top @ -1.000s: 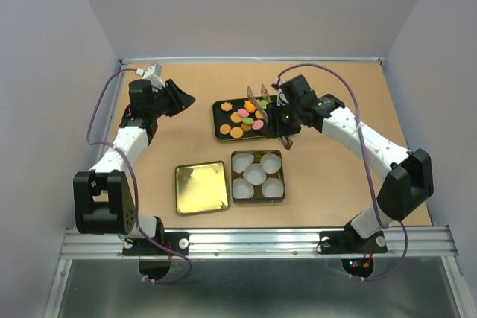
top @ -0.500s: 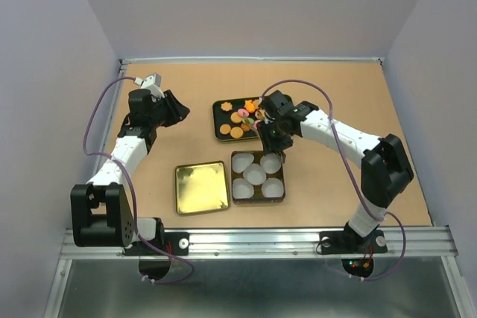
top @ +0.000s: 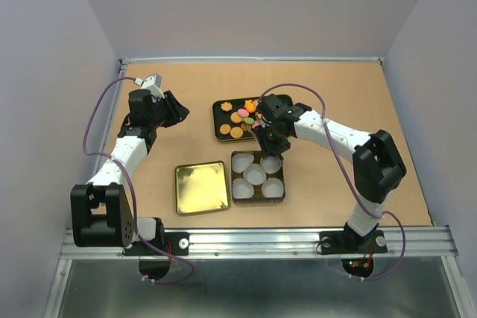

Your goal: Pack the cookies

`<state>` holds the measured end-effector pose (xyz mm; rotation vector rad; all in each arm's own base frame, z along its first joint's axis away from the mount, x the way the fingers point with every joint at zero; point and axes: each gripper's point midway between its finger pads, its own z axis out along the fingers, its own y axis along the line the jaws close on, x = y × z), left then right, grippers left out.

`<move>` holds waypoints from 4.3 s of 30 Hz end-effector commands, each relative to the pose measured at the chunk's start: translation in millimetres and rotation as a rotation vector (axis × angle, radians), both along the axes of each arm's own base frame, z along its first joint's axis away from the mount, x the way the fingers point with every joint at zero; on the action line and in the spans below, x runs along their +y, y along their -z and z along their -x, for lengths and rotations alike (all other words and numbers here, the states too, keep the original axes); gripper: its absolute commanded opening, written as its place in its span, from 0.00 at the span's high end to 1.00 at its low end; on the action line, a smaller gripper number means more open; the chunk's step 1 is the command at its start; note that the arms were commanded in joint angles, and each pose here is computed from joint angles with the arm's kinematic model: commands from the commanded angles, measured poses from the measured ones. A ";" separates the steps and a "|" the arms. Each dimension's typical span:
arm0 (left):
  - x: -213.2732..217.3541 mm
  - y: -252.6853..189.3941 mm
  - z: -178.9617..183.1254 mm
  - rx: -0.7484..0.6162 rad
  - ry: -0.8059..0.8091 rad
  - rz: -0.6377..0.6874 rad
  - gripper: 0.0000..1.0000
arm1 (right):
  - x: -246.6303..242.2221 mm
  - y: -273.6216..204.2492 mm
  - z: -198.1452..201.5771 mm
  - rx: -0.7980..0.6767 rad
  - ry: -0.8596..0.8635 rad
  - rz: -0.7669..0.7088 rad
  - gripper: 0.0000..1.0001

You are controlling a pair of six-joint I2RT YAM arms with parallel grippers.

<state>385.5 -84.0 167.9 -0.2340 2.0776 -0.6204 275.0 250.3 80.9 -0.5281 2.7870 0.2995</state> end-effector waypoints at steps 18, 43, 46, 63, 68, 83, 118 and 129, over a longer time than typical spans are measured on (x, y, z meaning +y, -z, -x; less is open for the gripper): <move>2.4 -16.0 1.7 -0.059 0.003 -0.015 0.53 | 13.7 -30.6 -18.2 -0.082 0.010 -0.026 0.73; 2.1 -9.5 3.5 -0.041 0.004 -0.014 0.53 | 18.0 -57.4 -8.5 -0.078 -0.036 -0.078 0.73; 2.4 -9.6 3.0 -0.041 0.003 -0.016 0.53 | 21.4 -54.7 -7.0 -0.063 -0.049 -0.085 0.66; 0.9 -9.5 2.2 -0.038 0.011 -0.011 0.53 | 12.7 -15.9 -5.5 -0.004 -0.058 0.017 0.55; 1.2 -9.4 3.2 -0.038 0.011 -0.013 0.53 | 5.8 -1.9 -7.0 0.008 -0.036 0.069 0.55; 1.8 -7.3 3.9 -0.033 0.009 -0.016 0.53 | -0.6 -24.9 -33.6 -0.117 0.053 0.110 0.61; 1.2 -5.6 4.7 -0.027 0.010 -0.012 0.55 | -27.5 -58.1 -51.1 -0.200 0.142 0.104 0.94; 1.2 -5.0 4.6 -0.026 0.010 -0.012 0.55 | -12.6 -106.0 -47.2 -0.229 0.133 -0.027 0.98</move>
